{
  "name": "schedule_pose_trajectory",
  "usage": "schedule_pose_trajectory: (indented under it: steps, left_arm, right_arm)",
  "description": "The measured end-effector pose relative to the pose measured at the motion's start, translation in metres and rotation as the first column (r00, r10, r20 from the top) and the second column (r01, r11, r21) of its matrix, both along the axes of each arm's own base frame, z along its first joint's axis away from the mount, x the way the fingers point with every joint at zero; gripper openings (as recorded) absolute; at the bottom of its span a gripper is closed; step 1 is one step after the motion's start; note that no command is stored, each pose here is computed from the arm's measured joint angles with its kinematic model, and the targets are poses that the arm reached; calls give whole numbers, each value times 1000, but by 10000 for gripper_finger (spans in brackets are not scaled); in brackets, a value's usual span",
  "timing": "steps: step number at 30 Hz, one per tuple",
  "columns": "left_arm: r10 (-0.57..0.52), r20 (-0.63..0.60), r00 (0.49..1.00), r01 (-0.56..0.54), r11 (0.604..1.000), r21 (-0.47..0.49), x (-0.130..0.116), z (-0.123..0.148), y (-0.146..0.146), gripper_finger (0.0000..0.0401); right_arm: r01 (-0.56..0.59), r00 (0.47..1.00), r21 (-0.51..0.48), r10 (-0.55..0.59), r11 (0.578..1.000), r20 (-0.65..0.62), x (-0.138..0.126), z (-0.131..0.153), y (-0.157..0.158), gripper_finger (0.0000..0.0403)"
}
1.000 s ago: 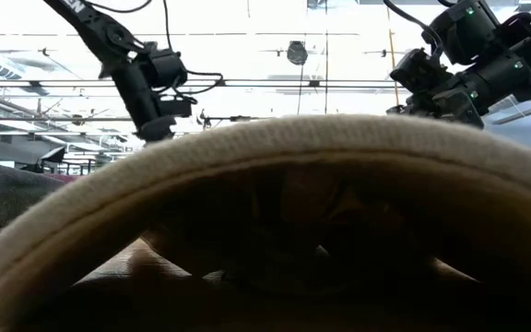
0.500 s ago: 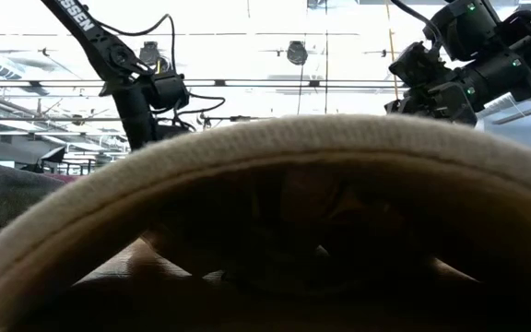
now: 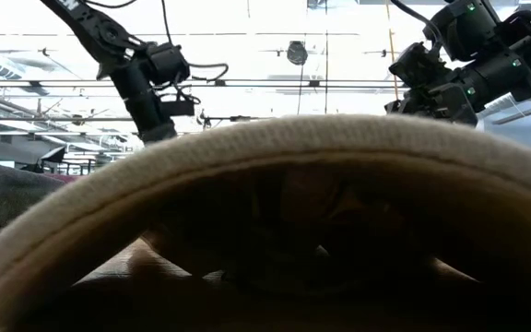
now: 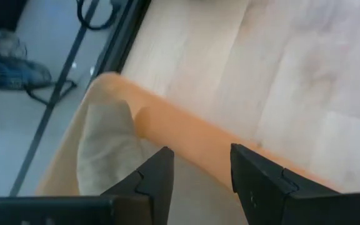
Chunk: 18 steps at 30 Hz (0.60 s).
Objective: Pick & Place hat
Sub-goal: Adjust the orange bin
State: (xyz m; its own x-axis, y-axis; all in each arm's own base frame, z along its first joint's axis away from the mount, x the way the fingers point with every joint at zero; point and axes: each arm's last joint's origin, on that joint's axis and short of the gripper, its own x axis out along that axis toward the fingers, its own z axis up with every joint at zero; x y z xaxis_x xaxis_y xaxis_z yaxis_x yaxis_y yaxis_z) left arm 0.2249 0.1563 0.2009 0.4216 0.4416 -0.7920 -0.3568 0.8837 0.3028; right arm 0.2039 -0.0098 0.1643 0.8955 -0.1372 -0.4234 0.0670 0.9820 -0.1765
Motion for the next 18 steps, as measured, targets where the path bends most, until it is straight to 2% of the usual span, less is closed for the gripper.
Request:
schedule_pose_trajectory:
  steps: [4, 8, 12, 18]
  left_arm:
    - [-67, 52, 996, 64, 996, 61, 2, 16, -11, 161]
    - [-115, 118, 986, 108, 992, 66, 2, 29, -22, 161]
    - [-89, 166, 982, 89, 996, 6, 4, 29, -31, 161]
    - [-224, 202, 953, 251, 961, -118, 8, 23, -47, 161]
  right_arm:
    - [8, 1000, -10, -7, 1000, 16, 0, 2, -2, 77]
    - [25, 998, 18, -26, 1000, 58, 2, 5, -4, 77]
    - [34, 997, 47, -37, 998, 70, 2, 6, -4, 77]
    - [41, 997, 66, -45, 997, 67, 2, 6, -4, 77]
